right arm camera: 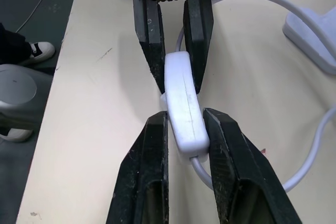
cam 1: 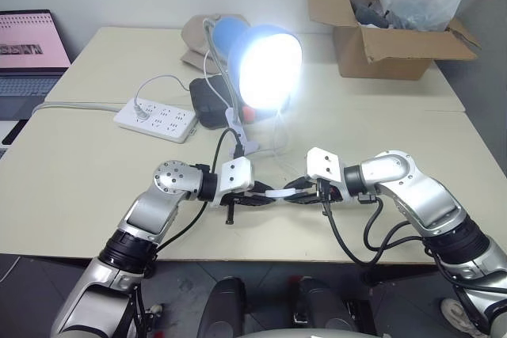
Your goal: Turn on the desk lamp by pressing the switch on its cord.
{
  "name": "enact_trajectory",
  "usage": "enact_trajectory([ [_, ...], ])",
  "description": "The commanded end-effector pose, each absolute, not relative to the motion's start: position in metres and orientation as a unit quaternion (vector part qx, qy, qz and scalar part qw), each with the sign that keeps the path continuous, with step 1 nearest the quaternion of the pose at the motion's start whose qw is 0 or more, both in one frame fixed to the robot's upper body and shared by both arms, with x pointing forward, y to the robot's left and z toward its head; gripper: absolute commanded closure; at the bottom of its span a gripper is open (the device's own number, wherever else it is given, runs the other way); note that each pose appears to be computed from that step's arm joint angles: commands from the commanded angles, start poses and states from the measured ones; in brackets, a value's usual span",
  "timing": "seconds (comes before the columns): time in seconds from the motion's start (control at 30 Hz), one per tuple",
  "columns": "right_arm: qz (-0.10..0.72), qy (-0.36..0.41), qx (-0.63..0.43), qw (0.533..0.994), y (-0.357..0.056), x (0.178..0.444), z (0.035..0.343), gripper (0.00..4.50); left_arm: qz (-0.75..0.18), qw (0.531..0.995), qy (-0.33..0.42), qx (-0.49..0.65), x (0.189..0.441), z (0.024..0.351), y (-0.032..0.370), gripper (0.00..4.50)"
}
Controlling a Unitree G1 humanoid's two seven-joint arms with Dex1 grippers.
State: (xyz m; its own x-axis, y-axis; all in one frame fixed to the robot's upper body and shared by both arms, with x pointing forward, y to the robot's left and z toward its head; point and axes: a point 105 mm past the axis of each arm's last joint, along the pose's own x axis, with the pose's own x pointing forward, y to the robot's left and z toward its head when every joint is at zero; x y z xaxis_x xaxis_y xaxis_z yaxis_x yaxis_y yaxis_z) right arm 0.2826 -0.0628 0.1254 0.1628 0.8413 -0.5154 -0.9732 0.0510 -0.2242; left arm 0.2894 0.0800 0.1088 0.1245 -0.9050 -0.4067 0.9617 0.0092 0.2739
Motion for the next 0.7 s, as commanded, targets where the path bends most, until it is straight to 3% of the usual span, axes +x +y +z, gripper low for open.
enact_trajectory([
  [0.03, 0.639, 0.109, -0.275, 0.710, -0.061, 0.282, 0.129, 3.85, -0.650, 0.717, 0.013, 0.252, 0.294, 0.131, 0.075, 4.11],
  [0.27, 0.647, 0.102, -0.256, 0.711, -0.058, 0.281, 0.135, 3.91, -0.651, 0.715, 0.013, 0.254, 0.294, 0.130, 0.075, 4.11],
  [0.33, 0.649, 0.099, -0.247, 0.712, -0.058, 0.281, 0.137, 3.22, -0.651, 0.714, 0.013, 0.257, 0.294, 0.129, 0.074, 4.11],
  [0.47, 0.652, 0.095, -0.235, 0.714, -0.057, 0.279, 0.141, 2.50, -0.650, 0.712, 0.014, 0.267, 0.294, 0.126, 0.075, 4.11],
  [0.7, 0.649, 0.075, -0.228, 0.722, -0.060, 0.276, 0.161, 0.77, -0.634, 0.711, 0.017, 0.304, 0.301, 0.116, 0.076, 4.11],
])
